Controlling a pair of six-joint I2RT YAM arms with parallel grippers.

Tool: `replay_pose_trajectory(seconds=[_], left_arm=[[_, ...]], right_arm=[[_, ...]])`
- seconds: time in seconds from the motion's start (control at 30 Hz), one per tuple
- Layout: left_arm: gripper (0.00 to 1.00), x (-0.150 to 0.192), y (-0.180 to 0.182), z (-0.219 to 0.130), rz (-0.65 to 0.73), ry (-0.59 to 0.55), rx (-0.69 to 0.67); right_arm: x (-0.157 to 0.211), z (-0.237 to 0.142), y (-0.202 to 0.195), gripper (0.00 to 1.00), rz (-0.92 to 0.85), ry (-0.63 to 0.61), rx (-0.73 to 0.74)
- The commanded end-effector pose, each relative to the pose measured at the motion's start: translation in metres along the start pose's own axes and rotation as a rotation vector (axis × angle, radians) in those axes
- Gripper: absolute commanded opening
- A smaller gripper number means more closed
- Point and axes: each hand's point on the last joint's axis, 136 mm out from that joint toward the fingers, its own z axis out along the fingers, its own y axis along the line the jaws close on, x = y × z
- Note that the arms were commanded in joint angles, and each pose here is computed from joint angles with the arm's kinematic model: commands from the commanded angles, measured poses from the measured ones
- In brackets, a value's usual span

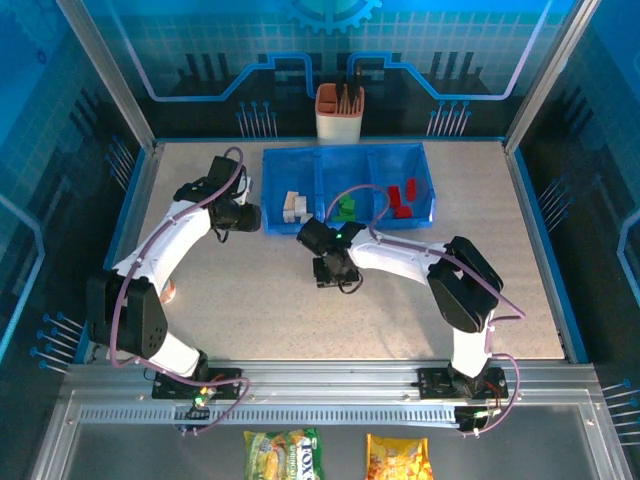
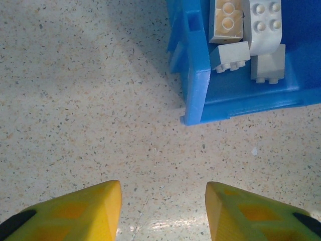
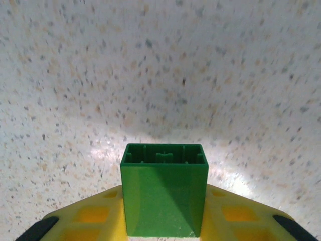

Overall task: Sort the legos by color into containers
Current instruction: Pick up the lego from the bottom-center of the table, then place the lego in the container.

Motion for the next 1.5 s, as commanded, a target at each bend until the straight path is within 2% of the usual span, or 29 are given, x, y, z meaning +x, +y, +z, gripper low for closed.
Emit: replay_pose_trajectory(seconds=[0.0, 0.57, 0.87, 1.17, 1.47], left_arm=[[0.49, -0.002, -0.003, -0.005, 0.009, -0.016, 0.035], [0.48, -0.004, -0.005, -0.004, -0.011, -0.012, 0.067], [0.48, -0.003, -0.007, 0.004, -0.019, 0.006, 0.075], [0.48, -0.001, -0.010, 0.009, -0.028, 0.027, 0.094], [0.48, -0.001, -0.011, 0.009, -0.030, 0.028, 0.099]], right_arm=[[-0.014, -0.002, -0.011, 0.35, -0.027, 0.005, 0.032], [-0.112, -0.023, -0.050, 0.35, 0.024, -0.082, 0.000], [-0.151, -0.016, -0.066, 0.36, 0.047, -0.084, -0.011], [-0.181, -0.002, -0.067, 0.37, 0.054, -0.078, -0.014], [-0.214, 0.013, -0.076, 0.38, 0.001, -0.094, 0.079]])
